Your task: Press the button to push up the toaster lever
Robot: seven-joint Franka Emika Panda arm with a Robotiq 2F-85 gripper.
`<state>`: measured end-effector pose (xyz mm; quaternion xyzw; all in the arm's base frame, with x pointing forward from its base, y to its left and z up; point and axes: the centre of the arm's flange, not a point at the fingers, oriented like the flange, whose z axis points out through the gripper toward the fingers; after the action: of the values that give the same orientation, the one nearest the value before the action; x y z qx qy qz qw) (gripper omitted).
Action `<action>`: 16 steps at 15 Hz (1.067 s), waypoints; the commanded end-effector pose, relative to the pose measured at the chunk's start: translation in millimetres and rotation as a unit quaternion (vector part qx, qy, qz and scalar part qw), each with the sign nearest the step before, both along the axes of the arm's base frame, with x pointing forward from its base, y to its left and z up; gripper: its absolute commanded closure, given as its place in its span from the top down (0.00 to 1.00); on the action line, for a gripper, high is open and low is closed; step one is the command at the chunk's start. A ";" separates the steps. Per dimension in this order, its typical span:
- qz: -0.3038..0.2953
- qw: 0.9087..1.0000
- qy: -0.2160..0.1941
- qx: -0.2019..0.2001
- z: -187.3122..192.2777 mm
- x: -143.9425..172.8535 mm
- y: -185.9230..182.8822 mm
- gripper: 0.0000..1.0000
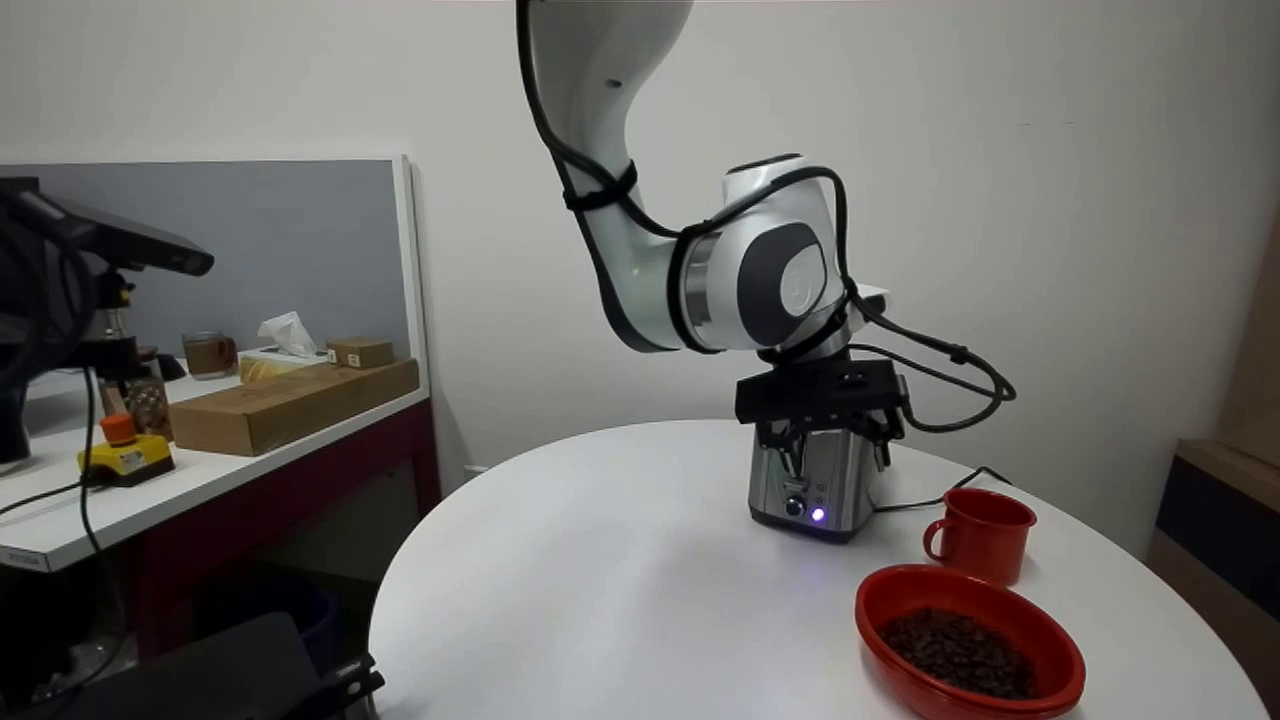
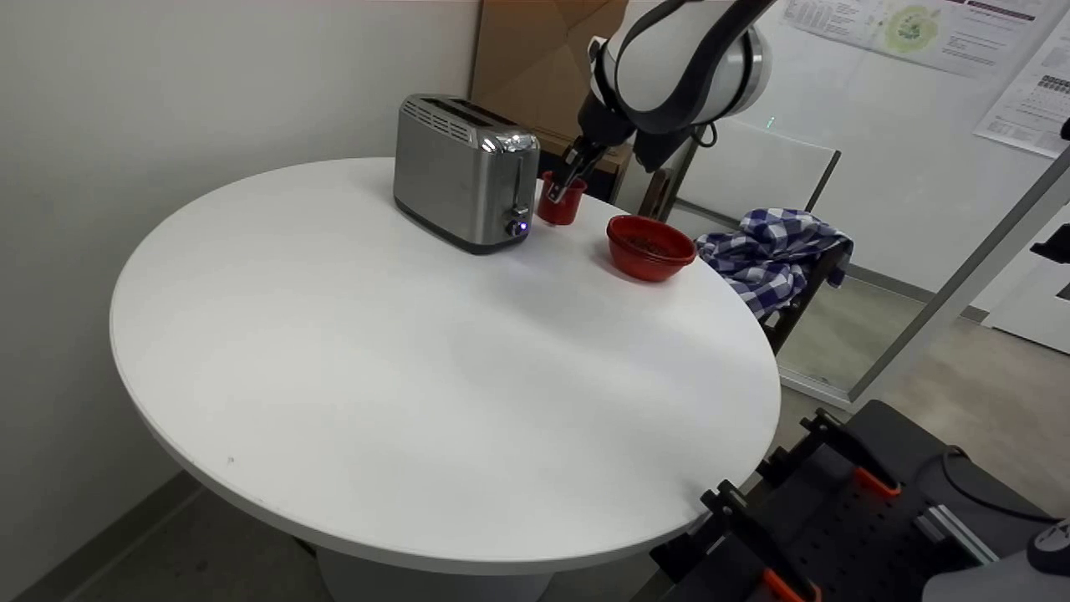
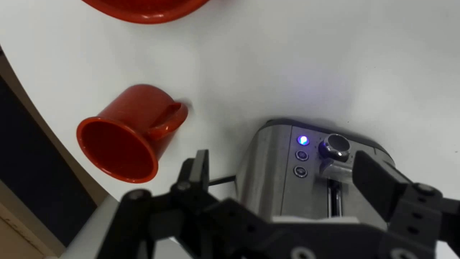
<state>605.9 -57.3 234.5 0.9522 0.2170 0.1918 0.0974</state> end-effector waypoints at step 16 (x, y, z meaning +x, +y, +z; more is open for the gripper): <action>-0.013 0.999 -0.043 0.025 -48.3 10.0 -8.3 1.00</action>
<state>608.3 -60.6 193.7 0.9495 0.2076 0.2184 0.0876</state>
